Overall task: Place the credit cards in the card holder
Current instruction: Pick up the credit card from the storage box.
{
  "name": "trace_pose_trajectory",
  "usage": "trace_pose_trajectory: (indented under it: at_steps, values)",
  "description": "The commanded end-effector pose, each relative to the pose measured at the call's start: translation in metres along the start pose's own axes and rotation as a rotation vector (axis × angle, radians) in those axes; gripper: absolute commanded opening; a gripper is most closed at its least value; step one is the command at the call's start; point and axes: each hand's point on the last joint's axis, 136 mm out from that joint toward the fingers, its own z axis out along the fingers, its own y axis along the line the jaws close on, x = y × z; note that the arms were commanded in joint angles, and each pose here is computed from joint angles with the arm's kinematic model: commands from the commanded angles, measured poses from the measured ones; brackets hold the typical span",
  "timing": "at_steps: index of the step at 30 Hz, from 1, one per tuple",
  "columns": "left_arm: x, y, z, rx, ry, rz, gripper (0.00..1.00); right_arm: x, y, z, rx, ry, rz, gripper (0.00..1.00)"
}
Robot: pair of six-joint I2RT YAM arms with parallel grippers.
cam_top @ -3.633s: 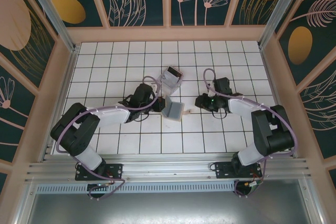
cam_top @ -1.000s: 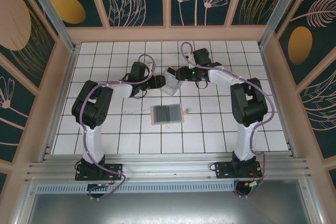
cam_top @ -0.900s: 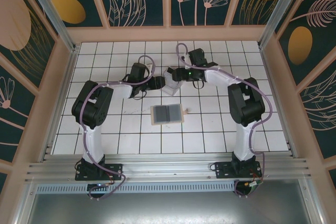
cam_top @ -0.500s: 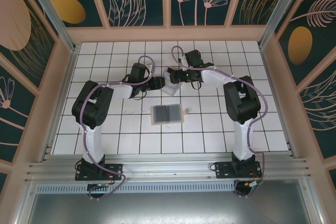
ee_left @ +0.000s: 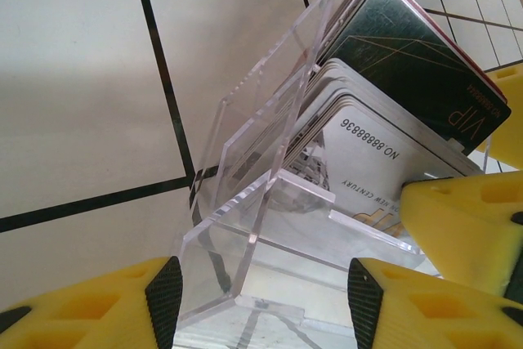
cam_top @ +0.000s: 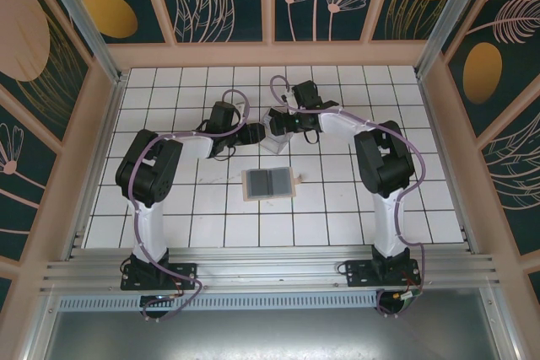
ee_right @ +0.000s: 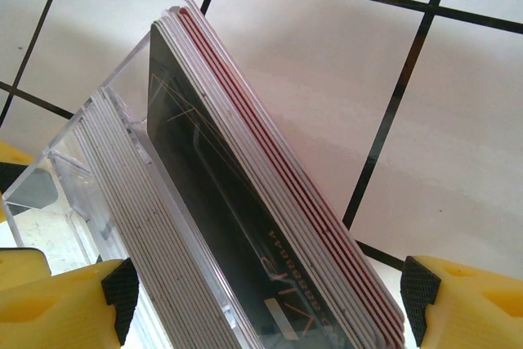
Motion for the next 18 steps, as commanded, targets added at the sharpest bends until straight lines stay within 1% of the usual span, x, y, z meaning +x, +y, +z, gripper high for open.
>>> trace_pose_trajectory:
  at_steps: [1,6,12,18]
  values:
    - [0.002,0.002,0.006,0.002,-0.003,0.013,0.59,-0.021,0.004,-0.015,0.007,-0.053,-0.030,0.86]
    - [0.002,0.002,0.006,0.001,-0.004,0.010,0.59,-0.008,0.006,-0.004,0.001,-0.017,-0.035,0.86]
    - [0.003,0.003,0.006,0.001,-0.003,0.010,0.59,-0.004,0.002,0.003,0.016,0.005,-0.036,0.86]
    - [0.005,0.005,0.006,-0.007,0.001,0.010,0.58,-0.004,-0.012,0.004,0.077,-0.003,-0.016,0.85]
